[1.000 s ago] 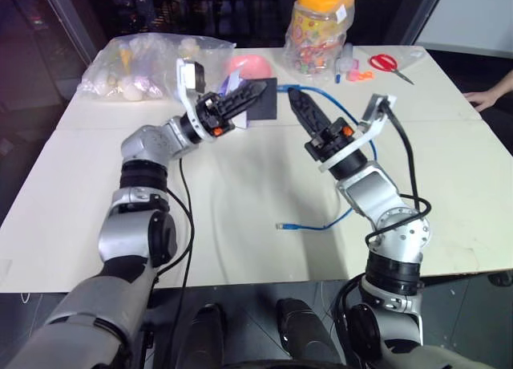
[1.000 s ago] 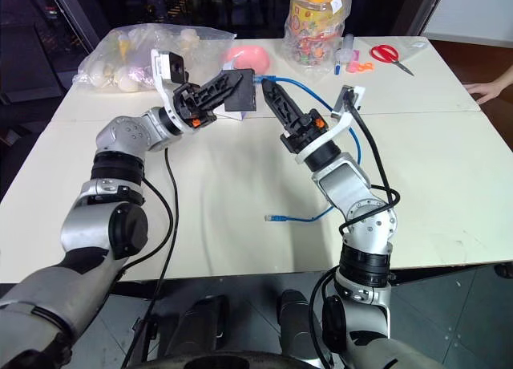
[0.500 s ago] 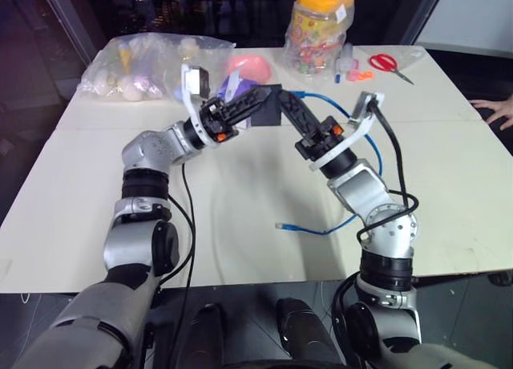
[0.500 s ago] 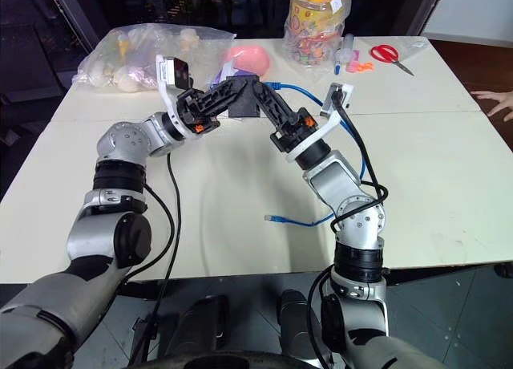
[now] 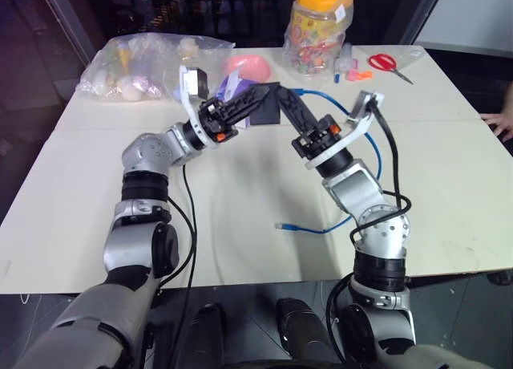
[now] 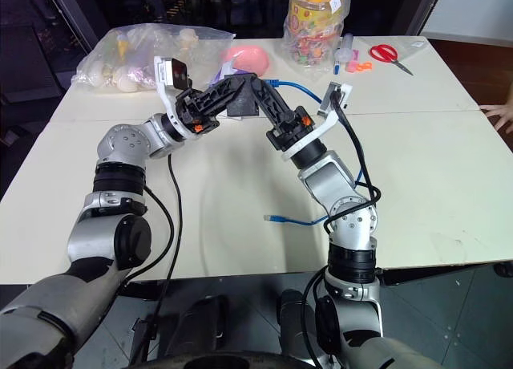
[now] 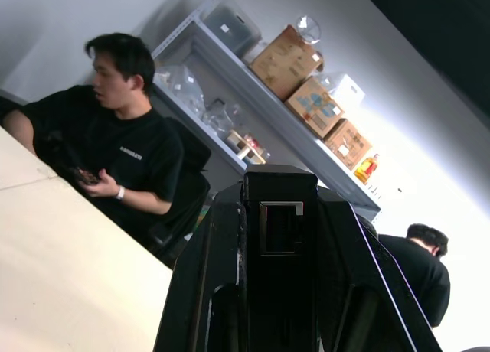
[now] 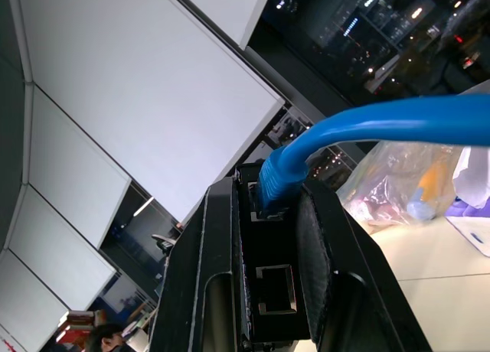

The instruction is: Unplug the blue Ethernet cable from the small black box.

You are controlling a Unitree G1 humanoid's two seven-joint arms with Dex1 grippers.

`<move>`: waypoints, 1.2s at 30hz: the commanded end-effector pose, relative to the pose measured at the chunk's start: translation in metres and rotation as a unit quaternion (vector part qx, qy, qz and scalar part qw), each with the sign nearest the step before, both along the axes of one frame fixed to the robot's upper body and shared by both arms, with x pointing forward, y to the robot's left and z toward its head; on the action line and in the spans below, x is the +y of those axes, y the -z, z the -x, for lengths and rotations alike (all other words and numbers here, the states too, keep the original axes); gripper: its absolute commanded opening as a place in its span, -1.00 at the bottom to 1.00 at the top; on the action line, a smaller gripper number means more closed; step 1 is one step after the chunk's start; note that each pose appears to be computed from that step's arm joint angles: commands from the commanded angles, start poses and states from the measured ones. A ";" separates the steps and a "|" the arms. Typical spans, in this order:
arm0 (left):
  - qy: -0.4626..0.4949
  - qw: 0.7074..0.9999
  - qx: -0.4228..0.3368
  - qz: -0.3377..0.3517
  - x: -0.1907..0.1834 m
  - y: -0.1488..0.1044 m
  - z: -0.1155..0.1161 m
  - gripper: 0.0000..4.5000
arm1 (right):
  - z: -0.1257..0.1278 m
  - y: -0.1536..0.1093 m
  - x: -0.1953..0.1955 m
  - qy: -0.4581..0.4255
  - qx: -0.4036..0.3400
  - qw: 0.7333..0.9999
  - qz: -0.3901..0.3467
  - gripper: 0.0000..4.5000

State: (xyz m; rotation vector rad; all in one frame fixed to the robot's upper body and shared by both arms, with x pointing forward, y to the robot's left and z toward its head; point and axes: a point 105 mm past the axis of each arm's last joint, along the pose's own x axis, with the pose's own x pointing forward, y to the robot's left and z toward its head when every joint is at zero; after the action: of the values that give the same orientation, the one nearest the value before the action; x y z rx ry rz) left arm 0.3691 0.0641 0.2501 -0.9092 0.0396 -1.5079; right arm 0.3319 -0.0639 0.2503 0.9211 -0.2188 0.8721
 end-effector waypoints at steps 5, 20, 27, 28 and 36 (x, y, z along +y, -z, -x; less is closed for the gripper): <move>-0.004 1.000 -0.026 0.006 0.002 -0.011 0.002 -0.78 | -0.010 0.007 -0.012 0.046 0.010 0.999 0.015 0.27; -0.009 1.000 -0.026 0.003 0.003 -0.011 0.001 -0.78 | -0.003 0.000 -0.011 0.034 -0.008 0.999 -0.011 0.04; -0.007 1.000 -0.025 0.003 0.001 -0.011 0.002 -0.78 | -0.001 0.000 -0.008 0.024 -0.007 1.000 -0.016 -0.99; -0.009 1.000 -0.025 0.003 0.001 -0.011 0.002 -0.78 | -0.001 0.000 -0.005 0.019 -0.007 1.000 -0.015 -0.99; -0.024 0.999 -0.024 0.001 0.005 -0.008 -0.002 -0.78 | -0.003 0.003 -0.003 0.024 -0.002 1.000 -0.003 -0.99</move>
State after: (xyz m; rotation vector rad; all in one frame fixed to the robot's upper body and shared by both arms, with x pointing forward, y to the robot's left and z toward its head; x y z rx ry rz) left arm 0.3732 0.0664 0.2429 -0.8909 0.0526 -1.4581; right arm 0.3367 -0.0692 0.2438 0.9298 -0.2371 0.8205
